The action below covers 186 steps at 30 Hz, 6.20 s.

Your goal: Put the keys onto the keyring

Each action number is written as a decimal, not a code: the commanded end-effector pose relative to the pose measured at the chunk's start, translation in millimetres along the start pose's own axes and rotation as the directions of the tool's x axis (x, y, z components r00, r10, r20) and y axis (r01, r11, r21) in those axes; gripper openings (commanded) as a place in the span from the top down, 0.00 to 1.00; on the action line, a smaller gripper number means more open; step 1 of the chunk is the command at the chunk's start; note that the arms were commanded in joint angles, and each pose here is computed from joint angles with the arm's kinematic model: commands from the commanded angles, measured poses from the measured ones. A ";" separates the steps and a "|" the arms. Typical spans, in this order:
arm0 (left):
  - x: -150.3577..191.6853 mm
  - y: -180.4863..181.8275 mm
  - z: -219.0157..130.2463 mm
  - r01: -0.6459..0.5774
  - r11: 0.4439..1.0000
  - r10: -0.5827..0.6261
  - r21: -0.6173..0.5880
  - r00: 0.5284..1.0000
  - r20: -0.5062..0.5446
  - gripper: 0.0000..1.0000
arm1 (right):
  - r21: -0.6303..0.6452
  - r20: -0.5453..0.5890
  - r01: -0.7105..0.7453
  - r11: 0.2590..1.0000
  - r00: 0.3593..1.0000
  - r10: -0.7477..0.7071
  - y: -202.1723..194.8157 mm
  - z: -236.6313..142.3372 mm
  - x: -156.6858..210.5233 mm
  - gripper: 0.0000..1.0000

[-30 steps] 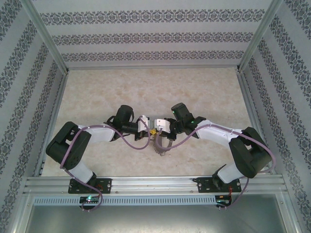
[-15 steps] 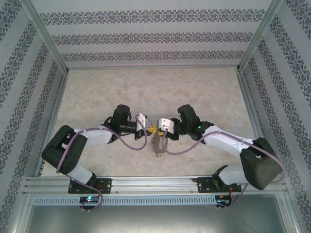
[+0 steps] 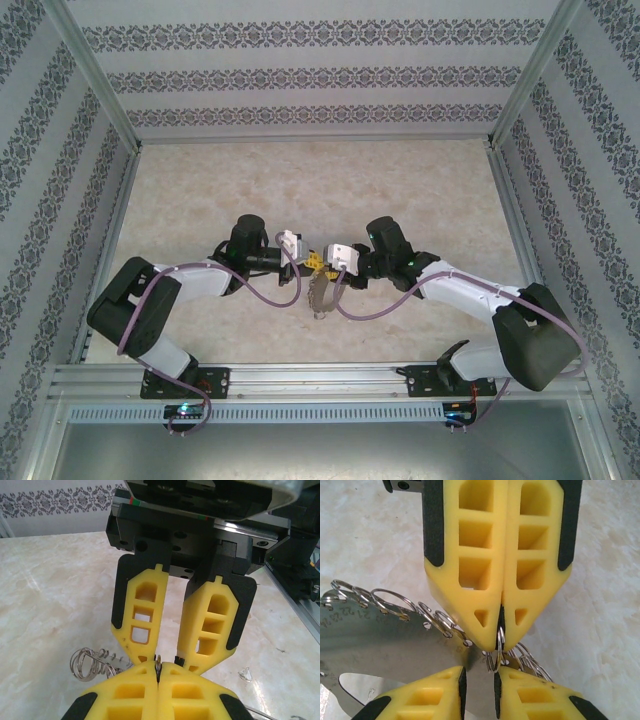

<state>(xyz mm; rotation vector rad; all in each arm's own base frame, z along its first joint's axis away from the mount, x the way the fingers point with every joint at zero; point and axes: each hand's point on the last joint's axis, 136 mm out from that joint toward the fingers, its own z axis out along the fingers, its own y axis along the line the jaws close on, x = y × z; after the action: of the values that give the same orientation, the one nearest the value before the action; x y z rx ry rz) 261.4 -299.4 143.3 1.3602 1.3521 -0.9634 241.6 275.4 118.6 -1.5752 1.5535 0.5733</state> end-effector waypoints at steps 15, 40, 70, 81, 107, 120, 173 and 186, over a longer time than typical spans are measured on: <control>-16.1 3.6 1.3 -0.022 1.000 0.021 0.008 0.997 0.077 1.00 | 0.013 0.086 -0.024 1.000 0.996 0.023 -5.8 -2.3 -13.4 0.79; 5.3 58.6 -55.7 0.107 0.890 -0.171 -0.442 0.980 -0.106 0.55 | 0.171 -0.179 0.067 0.983 0.983 -0.036 -25.0 -0.5 16.2 1.00; 143.3 102.2 -148.8 0.360 0.113 -0.986 -0.926 0.156 -0.059 0.55 | 0.093 -0.180 0.014 0.996 0.984 0.003 -28.6 6.5 7.0 1.00; 151.9 108.7 -128.5 0.406 0.168 -0.983 -0.898 0.133 -0.124 0.58 | 0.093 -0.162 0.019 0.995 0.987 -0.004 -26.5 4.8 5.4 1.00; 85.0 92.1 -82.5 0.506 0.550 -0.823 -0.664 0.463 -0.329 1.00 | 0.043 -0.120 0.041 0.998 0.992 -0.036 -15.8 4.2 -0.9 1.00; 0.7 2.8 -24.9 0.148 0.989 -0.137 0.032 0.965 -0.222 1.00 | -0.096 -0.027 0.032 0.995 0.999 -0.035 12.9 3.8 -14.5 1.00; 3.7 -49.0 -6.4 -0.113 0.945 0.184 0.307 0.960 -0.213 1.00 | -0.281 0.067 -0.031 0.959 0.996 0.052 26.7 -4.5 -30.0 1.00; 7.1 -53.4 -7.8 -0.155 0.942 0.229 0.299 0.946 -0.231 1.00 | -0.263 0.040 -0.040 0.964 0.998 0.053 22.4 -2.1 -22.9 1.00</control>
<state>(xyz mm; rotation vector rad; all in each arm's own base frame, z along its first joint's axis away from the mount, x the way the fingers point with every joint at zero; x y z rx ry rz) 224.6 -293.1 138.0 1.8070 1.3028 -0.8668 205.8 283.3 117.2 -1.7188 1.6081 0.8793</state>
